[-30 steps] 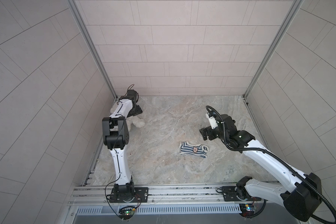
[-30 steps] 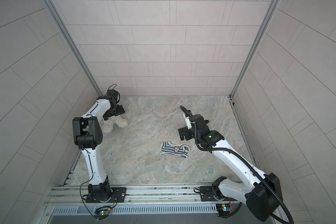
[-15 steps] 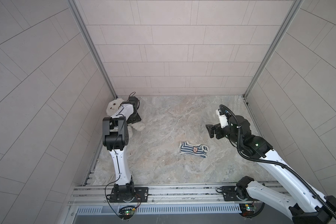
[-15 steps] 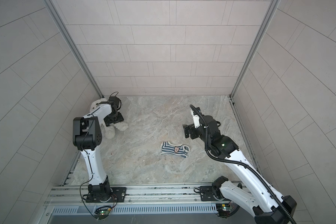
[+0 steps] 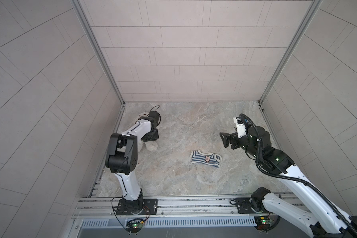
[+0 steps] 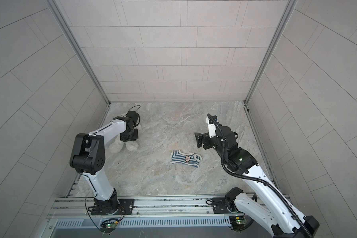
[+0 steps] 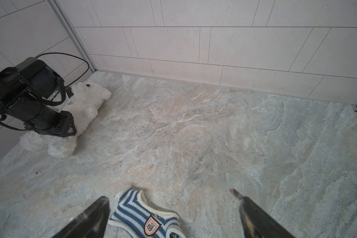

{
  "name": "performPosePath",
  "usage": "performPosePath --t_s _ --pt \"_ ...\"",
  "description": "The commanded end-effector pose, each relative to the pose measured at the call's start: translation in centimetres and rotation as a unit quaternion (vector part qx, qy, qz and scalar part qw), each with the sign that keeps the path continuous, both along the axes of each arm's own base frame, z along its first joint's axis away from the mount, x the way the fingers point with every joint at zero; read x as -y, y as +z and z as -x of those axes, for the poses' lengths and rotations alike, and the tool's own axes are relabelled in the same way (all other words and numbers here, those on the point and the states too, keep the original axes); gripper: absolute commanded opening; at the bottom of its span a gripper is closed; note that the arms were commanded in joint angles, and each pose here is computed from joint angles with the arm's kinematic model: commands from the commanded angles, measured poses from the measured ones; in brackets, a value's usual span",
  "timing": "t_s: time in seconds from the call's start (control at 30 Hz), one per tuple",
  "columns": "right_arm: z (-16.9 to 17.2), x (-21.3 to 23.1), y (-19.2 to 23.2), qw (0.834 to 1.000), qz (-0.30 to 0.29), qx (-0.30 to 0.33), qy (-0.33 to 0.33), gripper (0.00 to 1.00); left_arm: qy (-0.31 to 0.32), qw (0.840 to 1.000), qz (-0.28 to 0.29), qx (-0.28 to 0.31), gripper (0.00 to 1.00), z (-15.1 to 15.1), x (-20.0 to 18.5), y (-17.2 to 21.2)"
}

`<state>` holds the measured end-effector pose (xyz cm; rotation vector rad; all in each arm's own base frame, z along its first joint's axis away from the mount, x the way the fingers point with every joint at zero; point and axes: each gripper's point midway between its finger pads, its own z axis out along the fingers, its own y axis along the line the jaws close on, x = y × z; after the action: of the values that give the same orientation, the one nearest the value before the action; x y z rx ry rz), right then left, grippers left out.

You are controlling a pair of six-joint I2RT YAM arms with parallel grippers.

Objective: Dress the teddy bear
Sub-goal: 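Drag the bear toward the sweater with the left gripper while the right descends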

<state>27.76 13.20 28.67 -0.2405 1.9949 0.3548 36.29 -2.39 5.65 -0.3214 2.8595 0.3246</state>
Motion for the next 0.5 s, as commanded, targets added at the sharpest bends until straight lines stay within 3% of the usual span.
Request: performPosePath --t_s 0.0,0.27,0.37,0.47 --pt "0.4 -0.2 0.5 1.0 -0.024 0.006 0.002 0.99 -0.055 0.998 -0.006 0.006 0.36 3.3 3.0 1.1" --pt "-0.2 -1.5 -3.4 0.998 -0.004 -0.053 0.024 0.99 -0.121 0.992 -0.001 0.046 0.37 11.4 7.9 1.1" --pt "-0.7 -2.0 -5.4 0.996 0.011 -0.084 0.028 1.0 -0.148 0.987 -0.014 0.061 0.47 13.1 8.7 1.1" --pt "-1.0 -2.3 -6.9 0.994 0.018 -0.106 0.031 1.0 -0.16 0.985 -0.012 0.062 0.67 13.7 8.8 1.4"
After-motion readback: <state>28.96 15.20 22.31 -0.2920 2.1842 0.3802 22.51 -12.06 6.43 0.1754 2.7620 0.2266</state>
